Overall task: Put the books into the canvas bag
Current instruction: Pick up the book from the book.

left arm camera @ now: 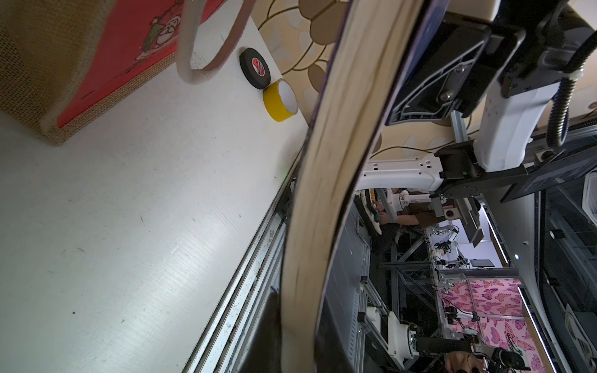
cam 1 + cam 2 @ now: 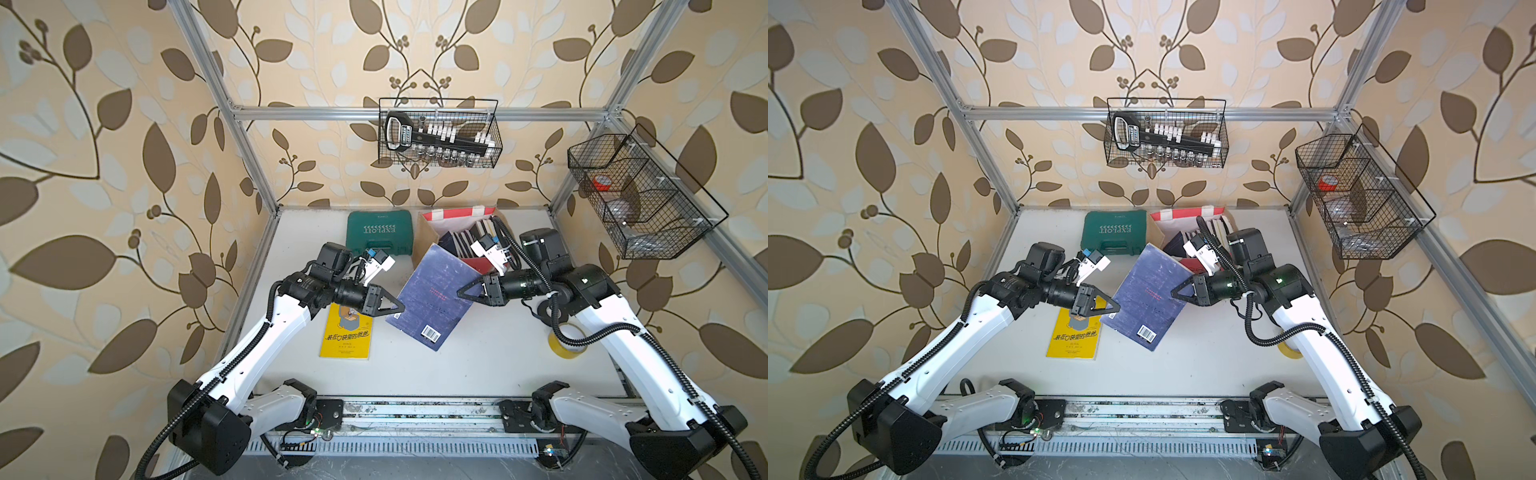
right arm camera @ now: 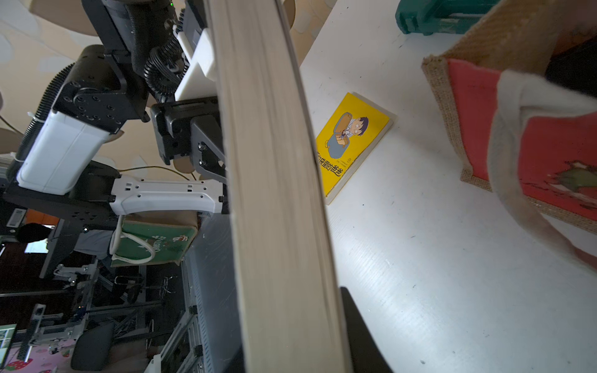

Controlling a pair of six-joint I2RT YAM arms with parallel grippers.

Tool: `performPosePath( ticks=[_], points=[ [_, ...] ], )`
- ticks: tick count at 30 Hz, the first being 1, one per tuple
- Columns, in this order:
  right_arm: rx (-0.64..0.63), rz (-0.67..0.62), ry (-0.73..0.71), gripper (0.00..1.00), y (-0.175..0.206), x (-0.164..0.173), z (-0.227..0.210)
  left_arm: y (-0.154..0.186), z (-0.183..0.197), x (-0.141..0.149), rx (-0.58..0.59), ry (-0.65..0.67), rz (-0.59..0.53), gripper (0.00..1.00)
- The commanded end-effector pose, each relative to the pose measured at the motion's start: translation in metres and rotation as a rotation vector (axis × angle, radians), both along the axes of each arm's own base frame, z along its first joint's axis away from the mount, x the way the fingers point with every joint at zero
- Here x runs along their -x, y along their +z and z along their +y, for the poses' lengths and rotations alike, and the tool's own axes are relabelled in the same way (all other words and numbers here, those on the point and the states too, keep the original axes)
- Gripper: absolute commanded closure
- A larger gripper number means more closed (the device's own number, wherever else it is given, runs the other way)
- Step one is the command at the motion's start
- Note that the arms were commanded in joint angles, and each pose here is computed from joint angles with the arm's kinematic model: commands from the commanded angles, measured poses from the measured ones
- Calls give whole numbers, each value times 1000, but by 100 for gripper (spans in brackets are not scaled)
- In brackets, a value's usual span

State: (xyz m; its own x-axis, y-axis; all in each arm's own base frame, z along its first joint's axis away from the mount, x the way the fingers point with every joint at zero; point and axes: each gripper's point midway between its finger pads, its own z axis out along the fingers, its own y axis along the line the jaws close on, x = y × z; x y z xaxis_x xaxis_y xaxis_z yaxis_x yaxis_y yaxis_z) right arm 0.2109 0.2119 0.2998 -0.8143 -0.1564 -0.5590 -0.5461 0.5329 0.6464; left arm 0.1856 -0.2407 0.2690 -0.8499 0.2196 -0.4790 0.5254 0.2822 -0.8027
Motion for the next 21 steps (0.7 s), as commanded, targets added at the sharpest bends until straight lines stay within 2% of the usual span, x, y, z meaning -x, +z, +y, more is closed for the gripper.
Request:
performPosePath(
  ticks=[1, 6, 7, 9, 11, 12, 15, 21],
  points=[
    [19, -105, 4, 80, 21, 0, -5, 16, -2, -1, 42, -13, -57, 100],
    [-2, -142, 14, 92, 34, -7, -1, 13, -3, -2, 33, -8, -47, 100],
    [-7, -154, 12, 98, 36, -9, -1, 10, -2, -5, 16, 5, -49, 95],
    [-9, -180, -2, 100, 40, -15, -2, 1, 1, -12, -35, 42, -45, 71],
    [-13, -224, -40, 100, 45, -26, -7, -10, 4, -20, -96, 82, -34, 40],
    [-27, -245, -62, 100, 50, -32, -9, -15, 6, -23, -124, 99, -28, 28],
    [-101, -327, -130, 100, 70, -51, -14, -25, 13, -32, -195, 150, -26, 2],
    [-258, -503, -173, 100, 125, -72, -10, -33, 33, -53, -281, 277, -45, 1]
  ],
)
